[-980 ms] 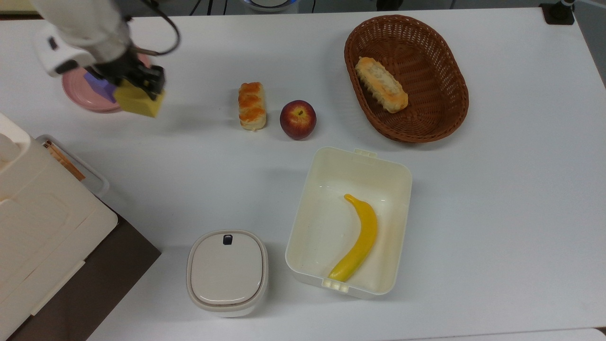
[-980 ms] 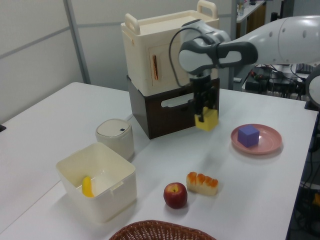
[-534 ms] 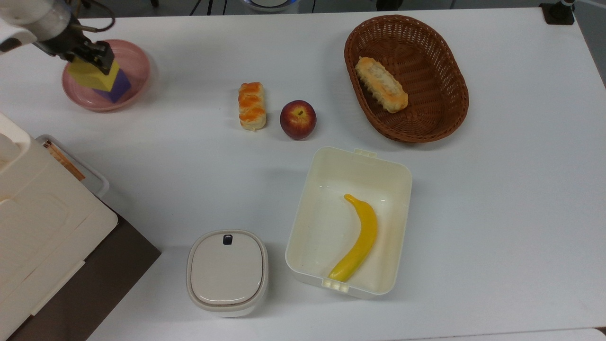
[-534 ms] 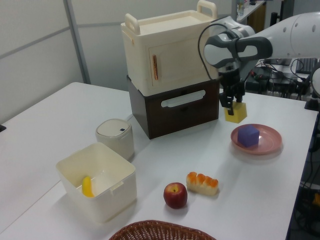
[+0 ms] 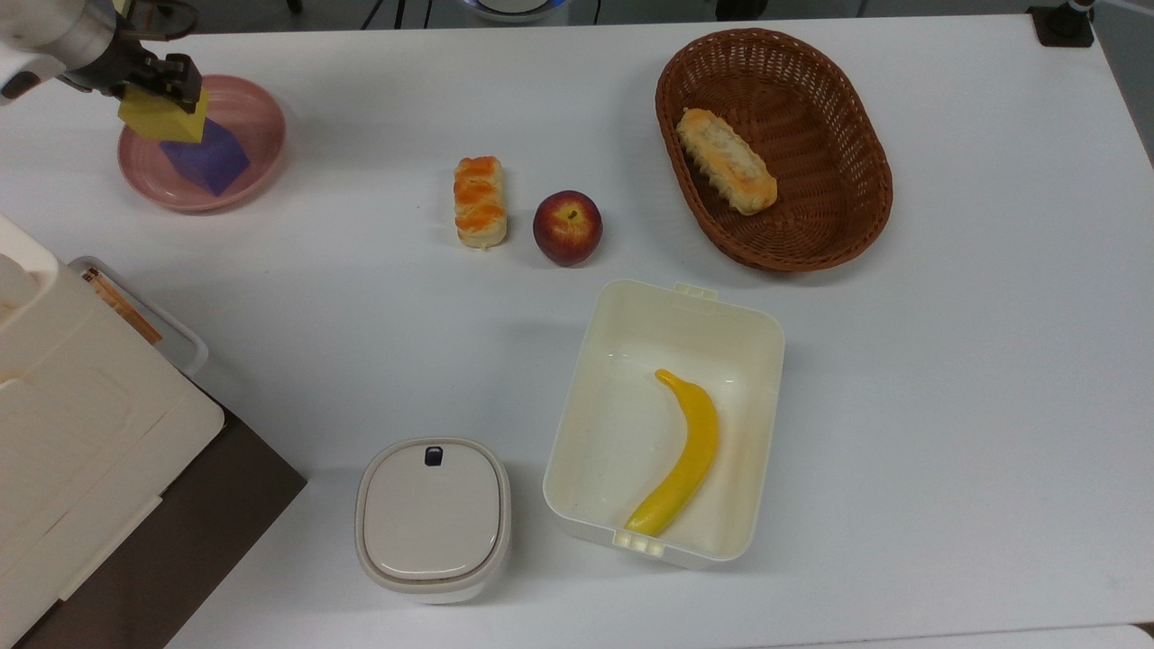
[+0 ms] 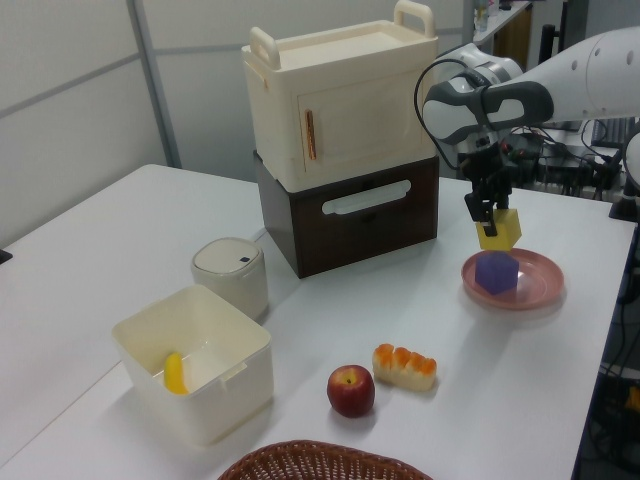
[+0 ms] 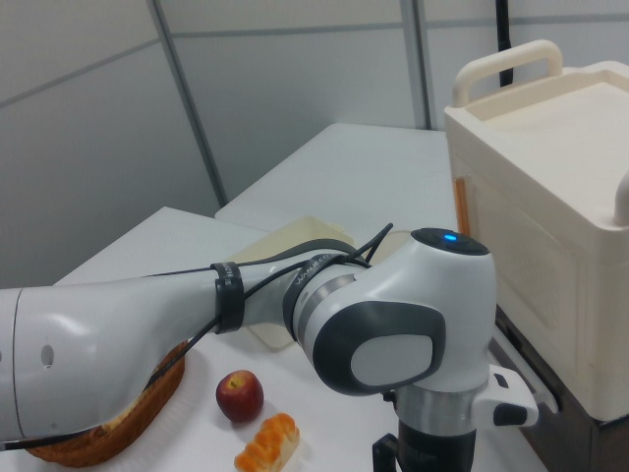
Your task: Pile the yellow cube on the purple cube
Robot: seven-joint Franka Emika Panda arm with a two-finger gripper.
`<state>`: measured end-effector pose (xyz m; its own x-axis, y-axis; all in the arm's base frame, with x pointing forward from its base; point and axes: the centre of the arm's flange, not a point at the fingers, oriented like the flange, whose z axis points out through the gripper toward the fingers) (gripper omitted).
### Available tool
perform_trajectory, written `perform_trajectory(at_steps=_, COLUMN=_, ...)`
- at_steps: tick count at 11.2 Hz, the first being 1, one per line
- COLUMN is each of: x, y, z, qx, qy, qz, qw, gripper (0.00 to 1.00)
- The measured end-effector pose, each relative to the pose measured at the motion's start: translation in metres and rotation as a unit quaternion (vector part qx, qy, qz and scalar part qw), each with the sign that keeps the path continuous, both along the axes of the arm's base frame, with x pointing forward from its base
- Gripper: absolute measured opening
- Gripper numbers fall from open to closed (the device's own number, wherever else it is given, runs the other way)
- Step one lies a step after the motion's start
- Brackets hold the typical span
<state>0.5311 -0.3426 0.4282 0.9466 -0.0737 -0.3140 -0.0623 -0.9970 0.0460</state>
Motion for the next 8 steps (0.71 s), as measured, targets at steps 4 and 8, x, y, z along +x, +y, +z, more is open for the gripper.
perform_trajectory(at_steps=4, x=0.004, y=0.006, z=0.0, qx=0.004, qy=0.0, qz=0.012, qw=0.9999, gripper=1.0)
perform_trajectory(at_steps=8, x=0.032, y=0.052, z=0.033, qx=0.0, qy=-0.009, qz=0.05, qw=0.9987, gripper=1.0)
